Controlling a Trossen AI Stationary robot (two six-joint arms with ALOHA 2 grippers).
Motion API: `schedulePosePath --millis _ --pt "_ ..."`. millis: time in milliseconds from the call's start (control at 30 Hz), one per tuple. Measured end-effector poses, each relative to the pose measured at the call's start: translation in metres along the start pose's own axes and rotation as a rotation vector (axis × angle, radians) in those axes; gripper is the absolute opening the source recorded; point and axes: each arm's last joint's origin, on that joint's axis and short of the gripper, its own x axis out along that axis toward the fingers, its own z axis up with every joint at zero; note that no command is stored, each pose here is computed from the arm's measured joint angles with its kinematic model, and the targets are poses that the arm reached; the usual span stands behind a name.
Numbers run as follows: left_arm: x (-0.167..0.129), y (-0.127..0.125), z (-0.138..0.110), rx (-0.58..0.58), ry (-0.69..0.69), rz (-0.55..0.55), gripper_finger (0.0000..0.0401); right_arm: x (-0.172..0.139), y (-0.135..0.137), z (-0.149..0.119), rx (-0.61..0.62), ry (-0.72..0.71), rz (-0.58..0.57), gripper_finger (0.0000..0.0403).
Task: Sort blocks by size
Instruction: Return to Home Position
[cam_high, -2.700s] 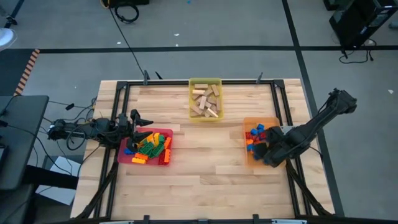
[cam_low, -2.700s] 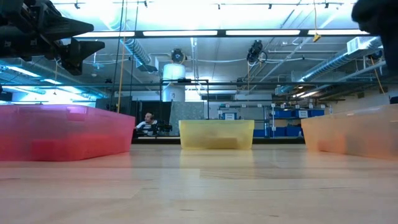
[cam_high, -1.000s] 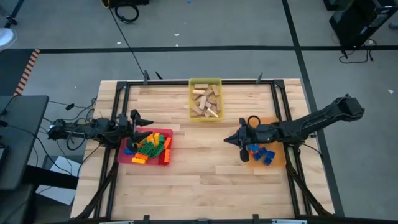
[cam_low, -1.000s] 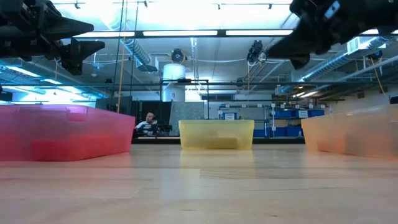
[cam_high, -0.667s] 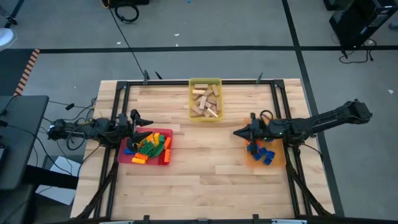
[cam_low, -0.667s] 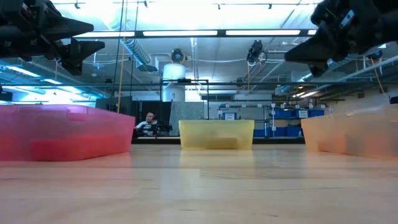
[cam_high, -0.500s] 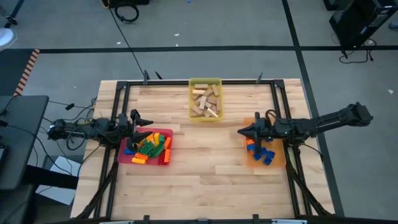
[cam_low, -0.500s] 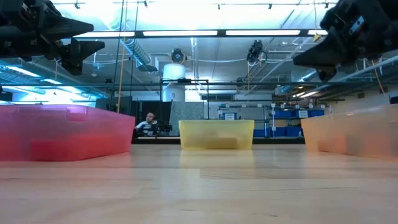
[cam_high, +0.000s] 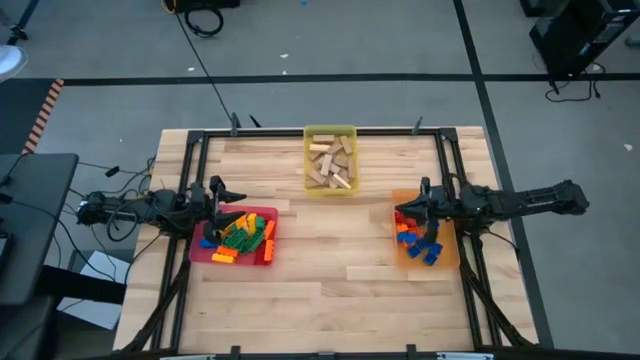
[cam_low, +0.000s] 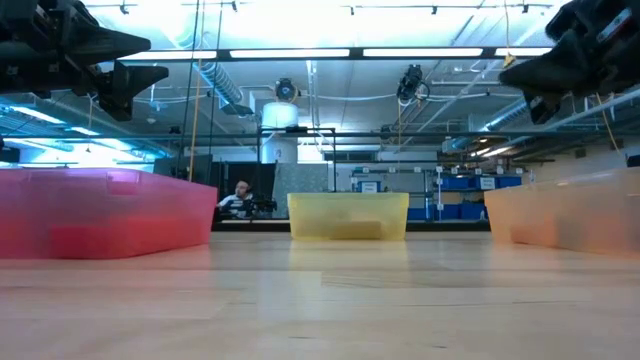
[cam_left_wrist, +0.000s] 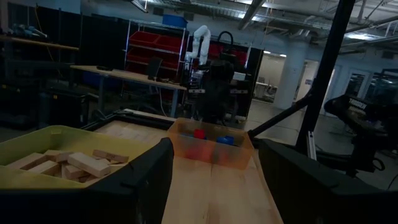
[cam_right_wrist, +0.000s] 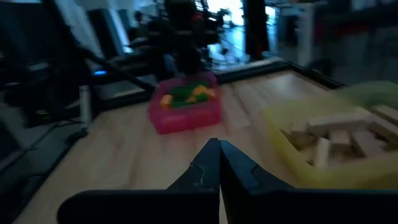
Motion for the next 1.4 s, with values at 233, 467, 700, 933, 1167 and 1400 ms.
schedulePosePath --millis 233,467,700,933,1167,1400 --pt "0.0 0.0 0.0 0.0 0.0 0.0 0.0245 -0.014 0.002 0.008 -0.065 -0.097 0.133 0.0009" --pt "0.0 0.0 0.0 0.0 0.0 0.0 0.0245 -0.011 -0.007 -0.012 -0.03 -0.141 0.151 0.0009" --pt "0.0 0.0 0.0 0.0 0.0 0.0 0.0245 -0.01 -0.013 -0.02 -0.024 -0.138 0.142 0.0009" --pt "0.0 0.0 0.0 0.0 0.0 0.0 0.0245 -0.011 -0.016 -0.019 -0.054 -0.152 0.124 0.0012" --pt "0.0 0.0 0.0 0.0 0.0 0.0 0.0245 -0.011 -0.017 -0.021 -0.062 -0.14 0.111 0.0029" --pt "0.0 0.0 0.0 0.0 0.0 0.0 0.0245 -0.011 -0.017 -0.02 -0.059 -0.146 0.109 0.0035"
